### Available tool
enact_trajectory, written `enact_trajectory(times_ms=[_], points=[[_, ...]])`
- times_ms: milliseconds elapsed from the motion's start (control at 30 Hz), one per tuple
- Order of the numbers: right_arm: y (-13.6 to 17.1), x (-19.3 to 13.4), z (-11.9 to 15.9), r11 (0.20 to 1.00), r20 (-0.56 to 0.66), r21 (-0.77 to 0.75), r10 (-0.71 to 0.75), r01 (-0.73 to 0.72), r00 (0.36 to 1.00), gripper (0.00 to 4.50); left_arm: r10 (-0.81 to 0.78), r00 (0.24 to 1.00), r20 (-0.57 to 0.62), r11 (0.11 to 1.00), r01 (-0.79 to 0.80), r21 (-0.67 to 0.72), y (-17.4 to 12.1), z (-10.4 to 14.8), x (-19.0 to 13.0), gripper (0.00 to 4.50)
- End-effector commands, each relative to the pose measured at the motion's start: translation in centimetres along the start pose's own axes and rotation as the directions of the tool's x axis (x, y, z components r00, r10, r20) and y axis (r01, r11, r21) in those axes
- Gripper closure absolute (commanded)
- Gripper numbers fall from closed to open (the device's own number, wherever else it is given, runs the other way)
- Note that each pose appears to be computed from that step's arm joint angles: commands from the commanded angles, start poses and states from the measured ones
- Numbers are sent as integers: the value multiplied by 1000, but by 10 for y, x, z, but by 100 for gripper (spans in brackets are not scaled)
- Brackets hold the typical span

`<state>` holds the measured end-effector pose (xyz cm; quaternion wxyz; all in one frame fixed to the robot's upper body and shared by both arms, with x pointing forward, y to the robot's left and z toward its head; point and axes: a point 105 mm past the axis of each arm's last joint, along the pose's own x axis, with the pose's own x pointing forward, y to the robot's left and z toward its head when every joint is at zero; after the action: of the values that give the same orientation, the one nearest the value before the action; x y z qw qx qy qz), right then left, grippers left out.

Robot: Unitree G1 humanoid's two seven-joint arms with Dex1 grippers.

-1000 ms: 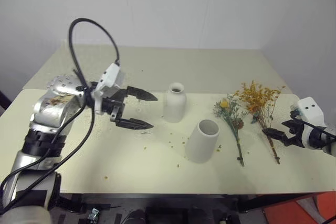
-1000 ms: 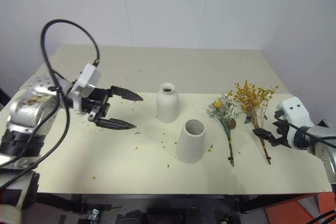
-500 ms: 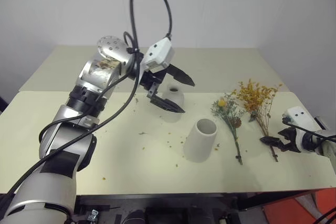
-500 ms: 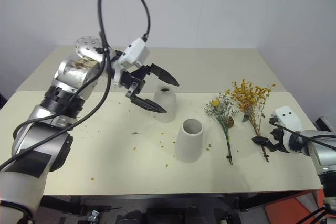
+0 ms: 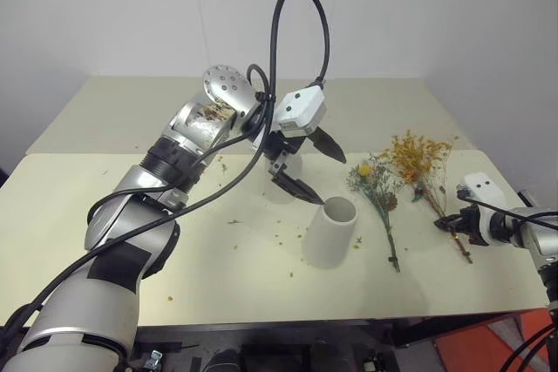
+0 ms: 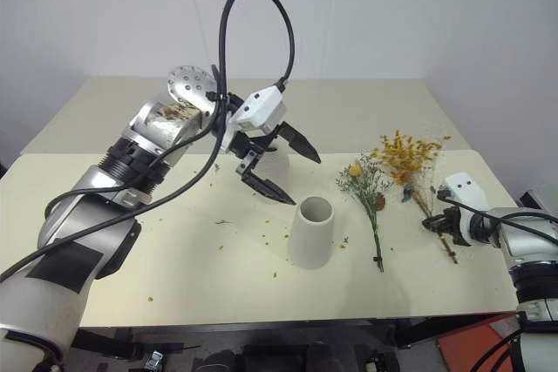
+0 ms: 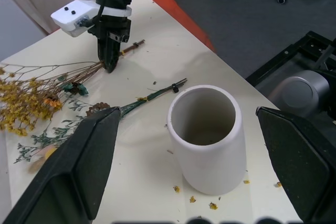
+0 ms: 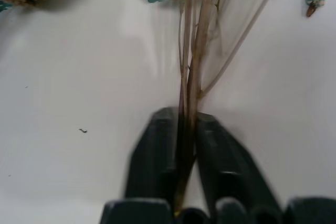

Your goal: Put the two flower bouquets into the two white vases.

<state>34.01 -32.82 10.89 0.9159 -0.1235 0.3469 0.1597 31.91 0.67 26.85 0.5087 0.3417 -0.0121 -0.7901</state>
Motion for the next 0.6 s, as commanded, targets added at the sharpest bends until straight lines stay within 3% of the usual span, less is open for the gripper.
enact_trajectory(times_ms=[33,200,400,600], points=[[0,-1,3,1000,6,-6,-4,4,1000,448,-6,1000,-6,999,6,51,0,11,-3,0],[-2,-4,12,999,60,14,-47,47,997,448,7,1000,-7,999,-6,37,0,8,-4,0],[-5,-30,54,980,297,50,-199,193,934,448,80,990,117,997,-79,-8,-4,14,-23,0],[20,-84,128,952,629,130,-295,277,719,448,214,940,266,973,-179,-148,-26,10,-56,0]])
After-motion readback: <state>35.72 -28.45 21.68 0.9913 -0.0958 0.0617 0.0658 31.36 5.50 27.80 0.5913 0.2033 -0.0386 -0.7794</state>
